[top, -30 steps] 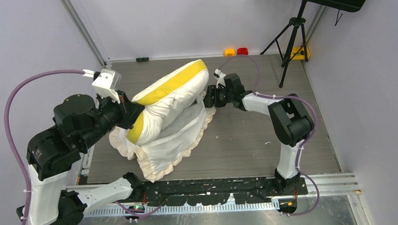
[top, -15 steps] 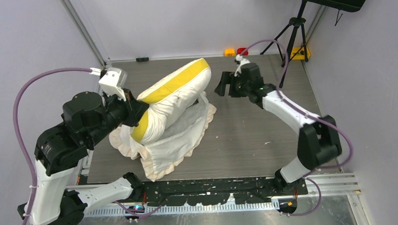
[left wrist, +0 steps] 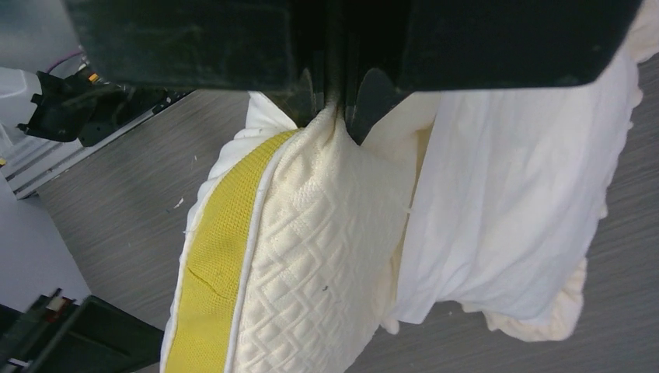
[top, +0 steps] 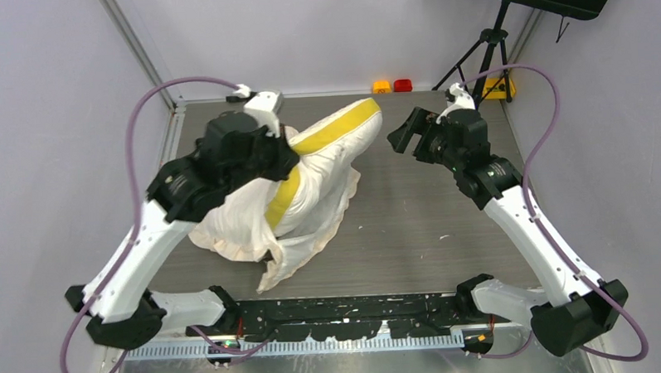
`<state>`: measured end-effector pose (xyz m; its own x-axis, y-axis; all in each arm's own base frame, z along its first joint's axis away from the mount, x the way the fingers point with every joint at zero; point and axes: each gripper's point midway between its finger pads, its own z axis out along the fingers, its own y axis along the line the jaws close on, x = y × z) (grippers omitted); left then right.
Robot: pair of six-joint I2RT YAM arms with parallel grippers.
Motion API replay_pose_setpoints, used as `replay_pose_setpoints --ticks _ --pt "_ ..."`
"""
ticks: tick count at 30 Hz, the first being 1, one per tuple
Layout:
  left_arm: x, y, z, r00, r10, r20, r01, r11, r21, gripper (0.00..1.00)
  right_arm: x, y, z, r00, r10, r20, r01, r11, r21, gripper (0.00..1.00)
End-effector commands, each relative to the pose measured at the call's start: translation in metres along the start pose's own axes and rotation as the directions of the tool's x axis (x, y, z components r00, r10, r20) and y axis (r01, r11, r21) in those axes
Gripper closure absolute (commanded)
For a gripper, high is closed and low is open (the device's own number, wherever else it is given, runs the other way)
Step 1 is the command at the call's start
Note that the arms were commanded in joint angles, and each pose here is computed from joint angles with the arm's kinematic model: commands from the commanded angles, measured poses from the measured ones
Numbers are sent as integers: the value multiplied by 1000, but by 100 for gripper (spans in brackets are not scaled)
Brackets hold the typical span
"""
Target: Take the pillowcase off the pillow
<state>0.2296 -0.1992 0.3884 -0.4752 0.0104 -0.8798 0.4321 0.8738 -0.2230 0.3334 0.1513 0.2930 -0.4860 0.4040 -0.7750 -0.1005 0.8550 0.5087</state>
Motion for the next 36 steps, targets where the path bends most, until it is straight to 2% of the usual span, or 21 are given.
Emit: replay_pose_setpoints --ticks 1,4,5,6,8,10,14,17,19,21,22,23,24,25,26,27,29,30,32,34,36 --pt "-34 -29 33 995 -64 76 57 995 86 88 -10 -17 -27 997 37 74 -44 995 94 8" --pt "-5 -44 54 996 -46 -70 56 988 142 20 -10 -22 -43 996 40 80 -50 992 118 6" --pt "6 -44 62 991 -39 -127 56 990 132 11 -8 -24 -48 996 45 78 -55 991 123 5" --pt "17 -40 64 984 -30 -176 50 993 110 6 -5 -26 -51 996 48 69 -57 990 129 5" --pt "37 -25 66 972 -6 -234 17 999 46 2 5 -28 -57 998 49 38 -53 990 131 5" --pt "50 -5 65 971 -5 -239 -3 1000 -30 0 13 -31 -62 999 47 11 -48 990 133 5" --pt "71 28 64 965 -64 -255 33 992 -122 0 28 -33 -68 998 36 -54 -28 991 129 5" --pt "83 38 67 953 -73 -294 26 987 -160 0 38 -33 -69 993 45 -105 -31 991 129 5" --pt "88 23 69 944 -68 -322 44 996 -83 0 40 -31 -70 992 47 -115 -33 992 120 5" --pt "90 -14 68 934 -66 -350 114 986 119 0 38 -28 -71 993 49 -112 -37 994 104 5" --pt "86 -40 64 932 -72 -356 168 954 248 0 39 -26 -70 992 51 -116 -40 995 95 5" --pt "82 -69 56 921 -83 -379 242 888 392 0 40 -22 -70 990 53 -129 -43 996 79 5" --pt "75 -95 48 913 -97 -395 308 799 516 0 43 -18 -68 987 55 -151 -46 997 61 5" --pt "69 -119 38 876 -138 -461 421 684 596 0 45 -15 -67 984 58 -167 -51 998 47 5" --pt "61 -136 29 855 -143 -498 481 578 660 0 47 -12 -66 982 62 -180 -57 998 37 5" --pt "46 -149 22 856 -147 -495 499 481 721 0 48 -10 -65 980 65 -190 -61 998 27 5" --pt "35 -156 16 848 -155 -506 520 420 744 0 47 -9 -65 980 66 -187 -63 998 23 5" --pt "32 -156 14 856 -149 -495 507 428 748 0 46 -9 -66 981 66 -180 -63 998 23 5" --pt "30 -148 16 875 -145 -463 466 514 720 0 42 -8 -70 984 63 -166 -61 998 16 5" --pt "28 -128 24 910 -134 -391 375 666 645 0 42 -5 -73 984 54 -170 -55 999 3 5" --pt "38 -92 43 928 -126 -350 288 838 464 0 45 -5 -74 980 49 -192 -49 999 2 5"
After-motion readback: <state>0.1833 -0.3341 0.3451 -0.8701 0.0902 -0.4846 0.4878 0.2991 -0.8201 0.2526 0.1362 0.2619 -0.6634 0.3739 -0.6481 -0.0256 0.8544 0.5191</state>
